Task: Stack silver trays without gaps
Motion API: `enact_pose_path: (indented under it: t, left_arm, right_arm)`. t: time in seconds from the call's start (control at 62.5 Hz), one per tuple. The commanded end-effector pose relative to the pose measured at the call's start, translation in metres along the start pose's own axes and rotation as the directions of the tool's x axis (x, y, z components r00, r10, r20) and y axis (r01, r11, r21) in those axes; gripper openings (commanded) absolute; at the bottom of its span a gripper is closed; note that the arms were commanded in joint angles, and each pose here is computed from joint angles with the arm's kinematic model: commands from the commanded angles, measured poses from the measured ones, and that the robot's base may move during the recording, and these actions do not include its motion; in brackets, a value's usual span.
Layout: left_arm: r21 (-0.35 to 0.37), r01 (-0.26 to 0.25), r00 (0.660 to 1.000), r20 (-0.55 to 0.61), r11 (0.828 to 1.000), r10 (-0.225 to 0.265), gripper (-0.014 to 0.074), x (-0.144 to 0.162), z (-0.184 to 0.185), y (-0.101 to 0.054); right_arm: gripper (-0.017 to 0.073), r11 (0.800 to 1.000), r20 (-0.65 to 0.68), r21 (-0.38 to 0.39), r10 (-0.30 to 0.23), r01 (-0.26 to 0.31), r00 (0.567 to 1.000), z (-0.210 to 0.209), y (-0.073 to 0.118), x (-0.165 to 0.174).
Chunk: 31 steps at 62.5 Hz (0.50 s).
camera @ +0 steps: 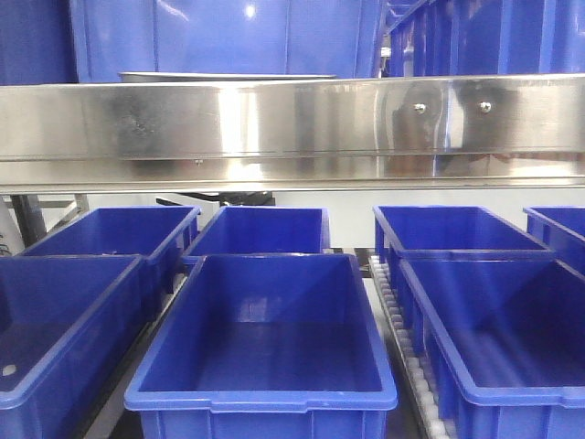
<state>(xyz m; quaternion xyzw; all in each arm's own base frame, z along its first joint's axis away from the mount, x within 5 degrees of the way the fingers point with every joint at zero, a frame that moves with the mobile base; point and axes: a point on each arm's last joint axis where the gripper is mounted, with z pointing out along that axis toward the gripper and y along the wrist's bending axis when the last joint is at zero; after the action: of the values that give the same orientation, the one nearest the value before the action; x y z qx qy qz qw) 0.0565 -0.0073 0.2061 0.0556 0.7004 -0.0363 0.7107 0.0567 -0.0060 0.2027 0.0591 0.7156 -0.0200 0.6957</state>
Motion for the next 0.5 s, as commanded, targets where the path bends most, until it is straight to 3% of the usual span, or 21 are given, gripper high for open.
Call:
enact_pose_path:
  t: [0.0, 0.48]
  left_arm:
    - [-0.001, -0.006, 1.0, 0.027, 1.0, 0.006, -0.0016, -0.0028, -0.0006, 0.0]
    - [-0.001, -0.006, 0.999, 0.035, 1.0, 0.006, -0.0016, -0.0036, -0.0006, 0.0]
  right_arm:
    - [-0.0079, 1.0, 0.021, -0.001, -0.018, 0.018, 1.0, -0.0006, 0.0, -0.0016]
    - [-0.0079, 1.0, 0.021, -0.001, -0.018, 0.018, 1.0, -0.0006, 0.0, -0.0016]
